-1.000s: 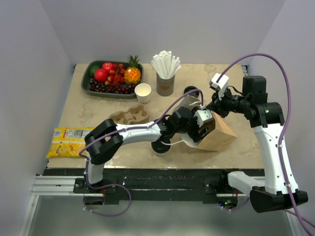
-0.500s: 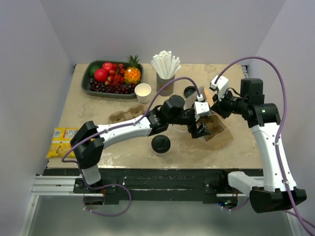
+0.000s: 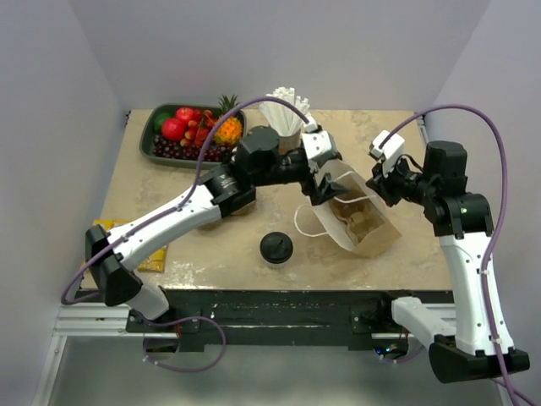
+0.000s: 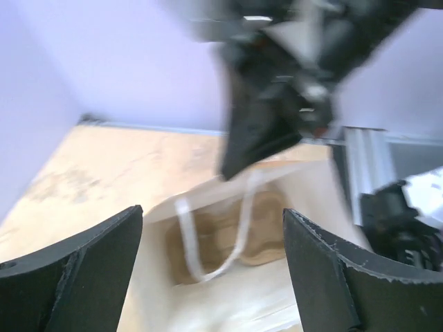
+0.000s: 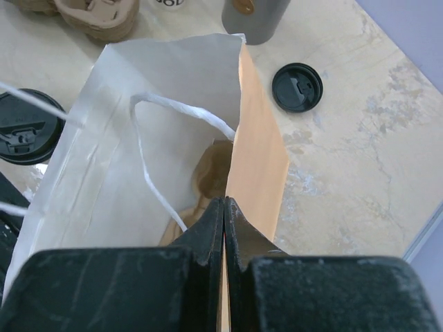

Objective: Pack the takeout coffee

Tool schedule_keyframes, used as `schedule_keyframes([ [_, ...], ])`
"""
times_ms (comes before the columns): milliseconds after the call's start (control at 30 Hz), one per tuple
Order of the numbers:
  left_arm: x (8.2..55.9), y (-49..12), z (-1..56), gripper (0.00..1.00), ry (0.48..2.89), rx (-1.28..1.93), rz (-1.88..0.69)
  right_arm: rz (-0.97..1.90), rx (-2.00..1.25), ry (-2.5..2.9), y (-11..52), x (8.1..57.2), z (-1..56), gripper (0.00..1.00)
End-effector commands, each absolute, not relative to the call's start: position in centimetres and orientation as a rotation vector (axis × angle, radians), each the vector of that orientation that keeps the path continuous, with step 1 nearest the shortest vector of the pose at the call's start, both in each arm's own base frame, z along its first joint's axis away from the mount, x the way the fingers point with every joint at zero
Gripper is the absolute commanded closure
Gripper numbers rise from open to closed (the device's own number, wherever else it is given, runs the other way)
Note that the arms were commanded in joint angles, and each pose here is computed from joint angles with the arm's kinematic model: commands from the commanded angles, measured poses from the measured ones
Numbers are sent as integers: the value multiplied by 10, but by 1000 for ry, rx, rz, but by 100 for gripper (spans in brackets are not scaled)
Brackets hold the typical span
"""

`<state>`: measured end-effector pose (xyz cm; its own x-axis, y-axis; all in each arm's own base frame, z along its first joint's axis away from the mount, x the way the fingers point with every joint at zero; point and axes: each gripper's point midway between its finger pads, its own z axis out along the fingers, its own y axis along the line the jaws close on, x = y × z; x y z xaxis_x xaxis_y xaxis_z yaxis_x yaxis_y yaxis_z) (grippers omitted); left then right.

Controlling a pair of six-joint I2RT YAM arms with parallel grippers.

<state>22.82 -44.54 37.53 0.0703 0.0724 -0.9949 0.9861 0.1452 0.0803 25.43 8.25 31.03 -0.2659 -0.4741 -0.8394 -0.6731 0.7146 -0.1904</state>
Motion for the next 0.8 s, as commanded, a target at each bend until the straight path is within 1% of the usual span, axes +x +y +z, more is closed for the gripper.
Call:
schedule_keyframes([
  [0, 286, -389, 392, 13, 1399, 947, -748, 286, -895, 1830, 91, 248, 325, 100],
  [67, 309, -371, 375, 13, 1476, 881, -702, 289, -929, 1808, 93, 242, 325, 100],
  [133, 317, -367, 356, 13, 1554, 869, -715, 323, -948, 1786, 99, 236, 328, 100],
  [167, 328, -359, 350, 14, 1587, 852, -696, 331, -951, 1787, 99, 233, 328, 100],
  [233, 332, -357, 333, 15, 1666, 826, -745, 352, -971, 1792, 102, 228, 330, 100],
  [367, 350, -343, 317, 15, 1728, 758, -778, 384, -979, 1834, 103, 226, 324, 100],
  [433, 357, -344, 315, 15, 1731, 769, -777, 394, -965, 1846, 104, 236, 323, 100],
  [500, 367, -343, 328, 15, 1701, 781, -759, 406, -927, 1833, 107, 255, 336, 100],
  [533, 373, -343, 321, 15, 1724, 793, -750, 418, -920, 1834, 109, 260, 340, 100],
  [600, 380, -340, 331, 15, 1705, 813, -744, 433, -904, 1804, 112, 269, 358, 100],
  [767, 386, -330, 316, 15, 1755, 837, -716, 473, -865, 1784, 113, 290, 372, 100],
])
